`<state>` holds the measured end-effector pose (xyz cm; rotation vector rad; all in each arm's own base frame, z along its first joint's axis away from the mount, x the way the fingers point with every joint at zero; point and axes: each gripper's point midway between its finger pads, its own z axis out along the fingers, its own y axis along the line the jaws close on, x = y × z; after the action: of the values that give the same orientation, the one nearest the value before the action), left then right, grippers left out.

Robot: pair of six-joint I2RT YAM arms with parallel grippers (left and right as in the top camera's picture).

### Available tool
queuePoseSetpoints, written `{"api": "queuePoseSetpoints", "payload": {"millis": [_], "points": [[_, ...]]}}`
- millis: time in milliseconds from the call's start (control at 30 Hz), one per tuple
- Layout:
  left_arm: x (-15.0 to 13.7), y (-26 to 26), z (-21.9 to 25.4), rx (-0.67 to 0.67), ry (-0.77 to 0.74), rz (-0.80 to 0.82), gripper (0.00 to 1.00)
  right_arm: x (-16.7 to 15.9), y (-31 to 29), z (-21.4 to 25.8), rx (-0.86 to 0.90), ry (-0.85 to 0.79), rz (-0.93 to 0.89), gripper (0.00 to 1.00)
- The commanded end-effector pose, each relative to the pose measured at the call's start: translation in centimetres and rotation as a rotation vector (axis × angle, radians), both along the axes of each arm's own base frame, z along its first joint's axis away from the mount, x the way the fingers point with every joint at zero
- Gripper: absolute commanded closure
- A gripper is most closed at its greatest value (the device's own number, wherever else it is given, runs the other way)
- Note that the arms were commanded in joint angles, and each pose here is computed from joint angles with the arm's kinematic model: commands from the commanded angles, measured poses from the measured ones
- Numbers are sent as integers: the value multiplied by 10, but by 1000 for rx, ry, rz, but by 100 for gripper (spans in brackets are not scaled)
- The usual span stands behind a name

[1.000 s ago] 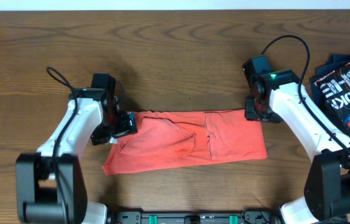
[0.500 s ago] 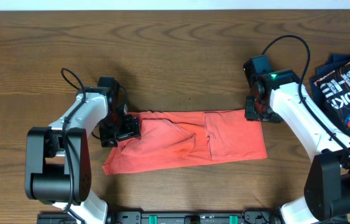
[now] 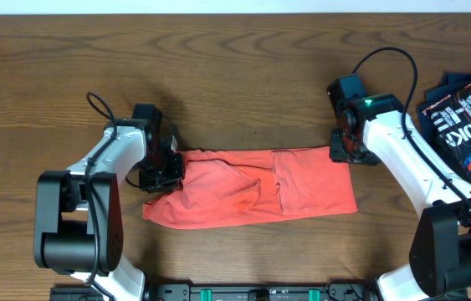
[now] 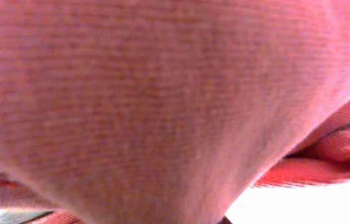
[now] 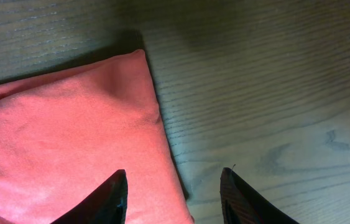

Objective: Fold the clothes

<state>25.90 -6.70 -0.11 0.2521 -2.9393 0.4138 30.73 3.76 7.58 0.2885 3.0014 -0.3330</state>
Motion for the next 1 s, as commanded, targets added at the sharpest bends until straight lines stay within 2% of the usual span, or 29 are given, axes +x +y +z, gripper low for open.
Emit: {"api": "queuePoseSetpoints", "payload": {"millis": [0, 167, 367, 500, 600, 733, 967], "points": [[-4, 25, -20, 113, 24, -1, 94, 7, -3, 11, 1, -44, -27, 54], [17, 72, -2, 243, 11, 113, 94, 7, -4, 11, -3, -46, -30, 54], [56, 129, 41, 325, -67, 247, 94, 7, -18, 11, -5, -40, -70, 54], [76, 145, 77, 328, -117, 294, 94, 7, -28, 11, -8, -33, -85, 54], [83, 127, 104, 256, -122, 278, 94, 7, -32, 11, -9, -32, -92, 54], [81, 74, 126, 125, -101, 221, 94, 7, -33, 11, -9, -33, -97, 54], [68, -21, 126, 107, -83, 30, 94, 7, -33, 11, -10, -29, -87, 53]]}}
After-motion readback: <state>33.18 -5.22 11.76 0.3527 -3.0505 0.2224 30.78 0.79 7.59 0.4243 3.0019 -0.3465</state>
